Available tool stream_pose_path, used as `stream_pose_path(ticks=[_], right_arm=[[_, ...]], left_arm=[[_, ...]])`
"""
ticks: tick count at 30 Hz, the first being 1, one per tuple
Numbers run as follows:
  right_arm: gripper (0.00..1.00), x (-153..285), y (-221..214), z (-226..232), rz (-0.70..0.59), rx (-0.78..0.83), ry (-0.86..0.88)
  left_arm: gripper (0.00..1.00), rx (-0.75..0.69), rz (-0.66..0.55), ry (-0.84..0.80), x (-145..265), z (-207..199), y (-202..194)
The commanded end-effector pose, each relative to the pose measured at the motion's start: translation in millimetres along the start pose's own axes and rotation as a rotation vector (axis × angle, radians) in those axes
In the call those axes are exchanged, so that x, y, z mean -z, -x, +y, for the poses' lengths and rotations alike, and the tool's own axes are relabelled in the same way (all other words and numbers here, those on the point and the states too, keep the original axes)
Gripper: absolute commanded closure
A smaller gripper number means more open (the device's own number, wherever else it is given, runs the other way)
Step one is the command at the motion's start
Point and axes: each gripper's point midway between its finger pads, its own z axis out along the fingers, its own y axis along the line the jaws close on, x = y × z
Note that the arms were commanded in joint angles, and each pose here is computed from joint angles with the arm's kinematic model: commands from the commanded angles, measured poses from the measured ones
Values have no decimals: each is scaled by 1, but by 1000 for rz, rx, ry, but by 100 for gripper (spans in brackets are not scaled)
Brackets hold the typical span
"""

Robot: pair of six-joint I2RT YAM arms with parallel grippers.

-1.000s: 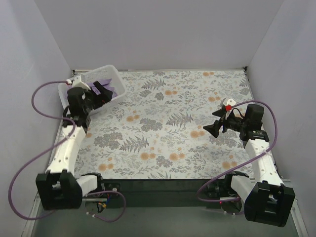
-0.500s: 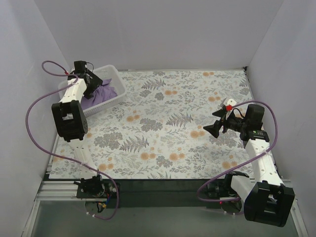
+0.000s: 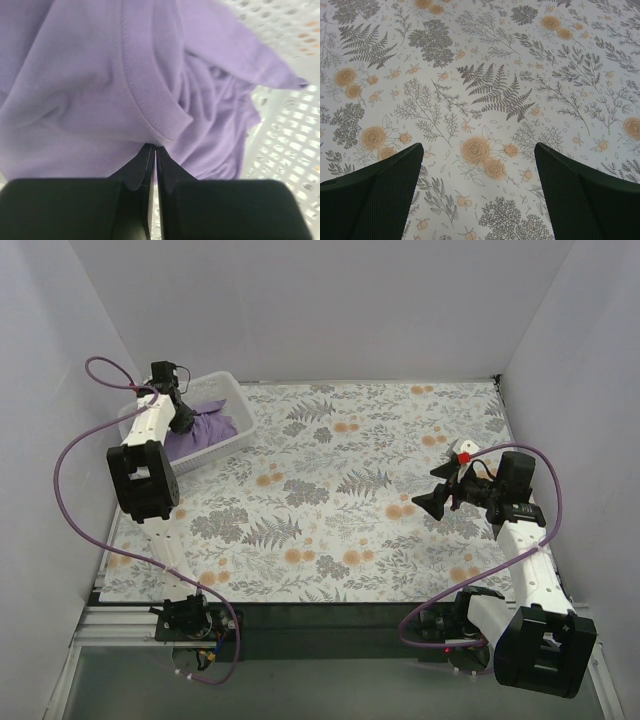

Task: Fold and stack the t-shirts
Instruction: Grab the tshirt from the pile

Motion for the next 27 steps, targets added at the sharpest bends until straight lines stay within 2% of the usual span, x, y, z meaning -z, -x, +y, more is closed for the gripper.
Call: stream_pose_path(ticks=[1, 4, 5, 6, 7, 9, 10, 13, 20, 23, 27], right_arm=[[2, 2, 6, -2, -11, 11, -1], [2, 2, 6, -2, -15, 15, 0], [2, 2, 6, -2, -14, 10, 0], [2, 3, 6, -2, -15, 12, -1], [2, 3, 6, -2, -16, 13, -1], [2, 3, 5, -2, -16, 10, -2], [2, 4, 4, -2, -16, 7, -3], [2, 4, 4, -2, -19, 8, -3], [2, 8, 1, -5, -22, 3, -15], [2, 10, 1, -6, -25, 4, -24], [2, 13, 1, -6, -35, 7, -26]], left_arm=[[100, -25, -158, -158, 71, -35, 52], [100, -61, -245, -310, 123, -63, 68], [100, -76, -303, -386, 161, -70, 78], [100, -83, -337, -457, 178, -81, 79], [100, -94, -374, -572, 223, -89, 80], [100, -99, -423, -710, 261, -101, 77], [100, -112, -468, -812, 306, -105, 76], [100, -130, -558, -1008, 383, -114, 74], [100, -173, -657, -1403, 539, -132, 50], [100, -175, -642, -1534, 582, -138, 33], [100, -183, -570, -1614, 596, -143, 12]])
